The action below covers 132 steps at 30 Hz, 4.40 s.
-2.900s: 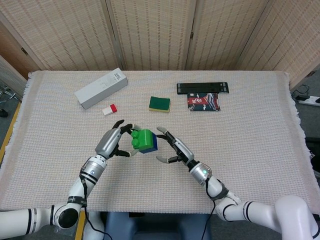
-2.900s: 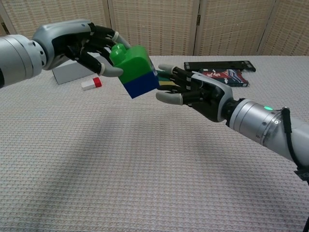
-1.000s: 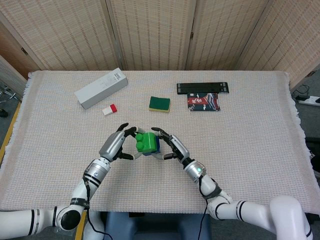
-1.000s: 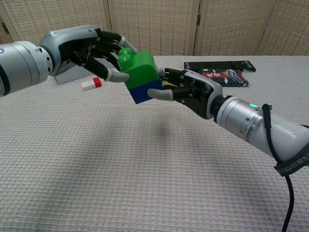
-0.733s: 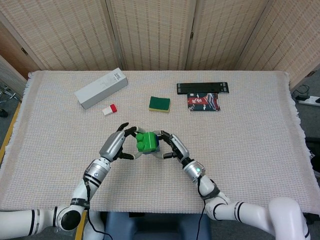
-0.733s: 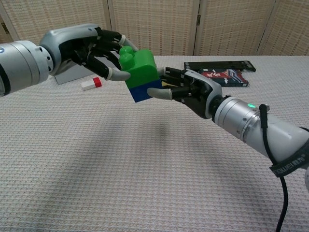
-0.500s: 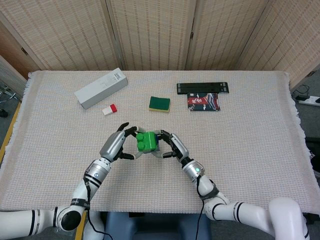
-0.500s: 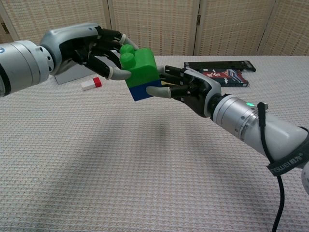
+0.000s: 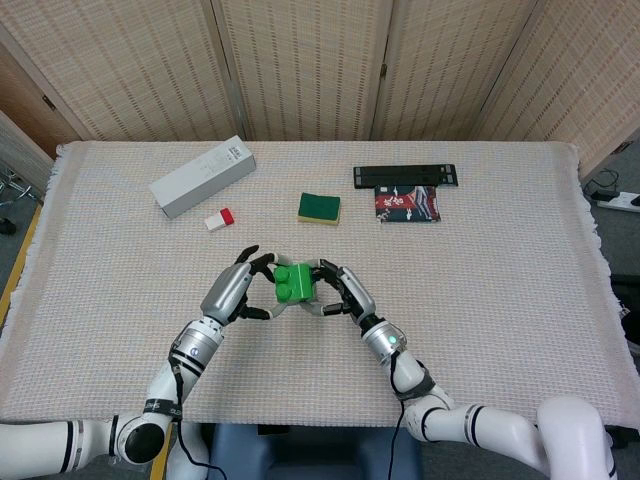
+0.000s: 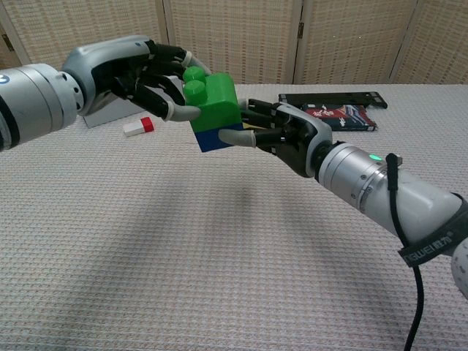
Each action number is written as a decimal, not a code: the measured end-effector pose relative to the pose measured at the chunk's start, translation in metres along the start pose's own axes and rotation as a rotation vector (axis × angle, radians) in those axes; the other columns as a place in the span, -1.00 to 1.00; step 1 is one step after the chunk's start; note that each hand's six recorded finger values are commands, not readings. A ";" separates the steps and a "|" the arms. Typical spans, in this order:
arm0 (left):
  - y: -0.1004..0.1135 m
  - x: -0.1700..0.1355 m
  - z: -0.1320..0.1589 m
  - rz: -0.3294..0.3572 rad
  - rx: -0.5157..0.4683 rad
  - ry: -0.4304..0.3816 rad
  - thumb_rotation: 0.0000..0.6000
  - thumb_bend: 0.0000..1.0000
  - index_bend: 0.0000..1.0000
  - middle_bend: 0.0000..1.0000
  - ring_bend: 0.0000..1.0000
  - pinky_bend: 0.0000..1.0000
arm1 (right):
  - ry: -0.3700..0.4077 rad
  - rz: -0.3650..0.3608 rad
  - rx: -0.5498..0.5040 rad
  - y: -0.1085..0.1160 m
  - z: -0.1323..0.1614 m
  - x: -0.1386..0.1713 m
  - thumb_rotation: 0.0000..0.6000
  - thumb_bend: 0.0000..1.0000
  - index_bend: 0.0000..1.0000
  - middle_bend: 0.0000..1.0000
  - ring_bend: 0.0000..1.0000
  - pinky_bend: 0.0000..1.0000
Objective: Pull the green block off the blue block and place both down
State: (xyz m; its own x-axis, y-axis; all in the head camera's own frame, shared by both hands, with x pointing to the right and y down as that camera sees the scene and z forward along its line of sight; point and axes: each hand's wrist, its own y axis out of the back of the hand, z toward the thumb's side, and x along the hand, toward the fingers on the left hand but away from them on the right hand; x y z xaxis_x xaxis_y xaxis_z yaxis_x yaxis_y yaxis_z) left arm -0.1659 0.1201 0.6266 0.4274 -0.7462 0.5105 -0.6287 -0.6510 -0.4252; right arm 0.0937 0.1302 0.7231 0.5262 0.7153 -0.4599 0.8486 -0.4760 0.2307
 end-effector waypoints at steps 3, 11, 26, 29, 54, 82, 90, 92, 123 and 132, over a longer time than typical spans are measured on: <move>0.001 0.001 0.001 0.012 -0.011 -0.003 1.00 -0.08 0.37 0.66 -0.05 -0.88 | 0.004 -0.007 0.016 0.002 0.000 0.001 1.00 -0.36 0.74 -0.30 -0.21 -0.63; 0.006 0.001 0.006 0.040 -0.041 -0.017 1.00 -0.08 0.42 0.71 0.03 -0.80 | 0.017 -0.025 0.104 0.003 -0.003 0.004 1.00 -0.36 0.74 -0.30 -0.21 -0.63; 0.027 -0.004 0.007 0.081 -0.071 -0.028 1.00 -0.08 0.43 0.71 0.03 -0.79 | 0.023 -0.067 0.222 0.012 -0.006 0.009 1.00 -0.35 0.74 -0.30 -0.21 -0.63; 0.034 -0.003 0.006 0.093 -0.070 -0.028 1.00 -0.08 0.43 0.71 0.03 -0.80 | 0.030 -0.076 0.240 0.016 -0.003 0.008 1.00 -0.35 0.74 -0.30 -0.21 -0.63; 0.011 -0.012 -0.096 0.074 0.063 0.112 1.00 -0.08 0.42 0.71 -0.04 -0.90 | -0.067 -0.100 0.749 0.069 0.001 0.047 1.00 -0.36 0.74 -0.30 -0.21 -0.63; -0.010 -0.007 -0.143 0.037 0.054 0.175 1.00 -0.08 0.39 0.71 -0.07 -0.97 | -0.210 -0.109 0.849 0.093 -0.023 0.054 1.00 -0.35 0.74 -0.35 -0.26 -0.63; -0.013 -0.007 -0.147 0.009 0.062 0.179 1.00 -0.10 -0.07 0.25 -0.43 -1.00 | -0.219 -0.093 0.835 0.092 -0.024 0.054 1.00 -0.35 0.21 -0.51 -0.41 -0.67; -0.014 -0.008 -0.148 -0.004 0.076 0.182 1.00 -0.10 -0.27 -0.04 -0.60 -1.00 | -0.209 -0.083 0.838 0.091 -0.023 0.054 1.00 -0.35 -0.12 -0.62 -0.51 -0.71; 0.028 -0.039 -0.109 -0.098 0.239 0.094 1.00 -0.49 -0.83 -0.96 -1.00 -1.00 | -0.092 -0.061 1.125 0.113 0.043 0.103 1.00 -0.36 -1.00 -1.00 -1.00 -1.00; 0.061 -0.099 -0.114 0.063 0.421 0.049 1.00 -0.49 -0.82 -0.94 -1.00 -1.00 | -0.147 -0.157 1.449 0.132 0.053 0.165 1.00 -0.35 -1.00 -1.00 -1.00 -1.00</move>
State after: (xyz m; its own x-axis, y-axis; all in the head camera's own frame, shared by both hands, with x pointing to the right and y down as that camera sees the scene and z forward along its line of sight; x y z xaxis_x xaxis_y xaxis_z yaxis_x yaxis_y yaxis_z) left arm -0.3206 0.1699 0.6349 0.3590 -0.7856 0.5040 -0.3286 -0.6118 -0.7195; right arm 0.2900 0.1581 0.6326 0.3497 0.7921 -0.5003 0.0532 -0.5500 -0.8335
